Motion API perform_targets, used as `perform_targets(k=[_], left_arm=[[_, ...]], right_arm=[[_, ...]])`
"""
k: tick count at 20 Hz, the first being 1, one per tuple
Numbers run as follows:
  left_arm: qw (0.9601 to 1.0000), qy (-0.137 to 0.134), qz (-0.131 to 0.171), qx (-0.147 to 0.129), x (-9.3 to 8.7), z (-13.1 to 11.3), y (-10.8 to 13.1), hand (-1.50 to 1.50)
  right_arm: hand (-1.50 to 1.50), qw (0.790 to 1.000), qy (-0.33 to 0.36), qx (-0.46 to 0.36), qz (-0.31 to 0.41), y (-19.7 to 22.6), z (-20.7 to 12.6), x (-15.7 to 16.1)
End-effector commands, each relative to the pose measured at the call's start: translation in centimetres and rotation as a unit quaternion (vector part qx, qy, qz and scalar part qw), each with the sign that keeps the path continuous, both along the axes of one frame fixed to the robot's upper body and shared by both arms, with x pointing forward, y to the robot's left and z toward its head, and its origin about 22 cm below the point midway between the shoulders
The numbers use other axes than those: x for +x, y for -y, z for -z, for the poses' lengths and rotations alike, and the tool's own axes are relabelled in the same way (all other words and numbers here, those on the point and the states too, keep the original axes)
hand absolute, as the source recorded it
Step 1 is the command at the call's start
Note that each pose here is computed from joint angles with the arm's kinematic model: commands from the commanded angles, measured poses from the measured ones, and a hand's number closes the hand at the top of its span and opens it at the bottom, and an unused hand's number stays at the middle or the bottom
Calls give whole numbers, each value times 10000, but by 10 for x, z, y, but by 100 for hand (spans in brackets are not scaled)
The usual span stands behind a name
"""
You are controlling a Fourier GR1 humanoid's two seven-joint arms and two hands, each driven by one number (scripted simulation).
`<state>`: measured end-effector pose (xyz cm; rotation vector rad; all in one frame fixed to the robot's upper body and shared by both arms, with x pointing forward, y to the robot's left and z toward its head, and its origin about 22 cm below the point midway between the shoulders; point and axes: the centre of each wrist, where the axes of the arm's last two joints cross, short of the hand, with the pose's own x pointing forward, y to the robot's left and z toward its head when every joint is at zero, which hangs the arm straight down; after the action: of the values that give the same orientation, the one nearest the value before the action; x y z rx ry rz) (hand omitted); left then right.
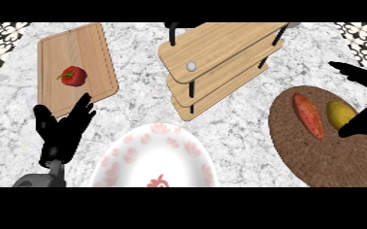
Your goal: Pick the sweet potato from the placemat and place it in the tiered shelf
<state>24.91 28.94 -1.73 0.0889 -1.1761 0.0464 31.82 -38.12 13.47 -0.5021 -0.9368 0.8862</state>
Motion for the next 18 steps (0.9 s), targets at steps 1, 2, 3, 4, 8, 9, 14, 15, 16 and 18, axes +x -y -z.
perform_targets(k=[1,2,3,4,8,9,14,15,16,18], left_arm=[[9995,-309,-48,17,0,23,12,0],[9998,-188,-52,-7,-3,9,-2,0],[9994,-331,-47,13,-11,16,-10,0],[9992,-386,-36,-56,1,13,-15,0],[9994,-340,-47,-41,-6,24,-7,0],[9996,-266,9,61,-6,13,-10,0],[9993,-377,-42,39,-1,-12,-21,0],[9995,-306,9,19,1,13,-3,0],[9995,-307,53,45,-14,21,5,0],[9995,-315,19,-16,-12,27,-8,0]], right_arm=[[-150,9997,67,-214,39,-9,10,2],[-150,9994,69,-258,209,-15,14,-3],[-150,9995,44,-278,135,-7,5,-8],[-150,9996,92,-269,75,-12,10,-13],[-150,9995,90,-277,157,-35,33,-5],[-150,9994,55,-335,118,-31,40,-1],[-150,9982,-61,-520,281,-25,46,-17],[-150,9979,-11,-594,261,-47,53,-1],[-150,9974,-20,-675,266,-27,54,-11],[-150,9970,18,-725,285,-28,59,-1]])
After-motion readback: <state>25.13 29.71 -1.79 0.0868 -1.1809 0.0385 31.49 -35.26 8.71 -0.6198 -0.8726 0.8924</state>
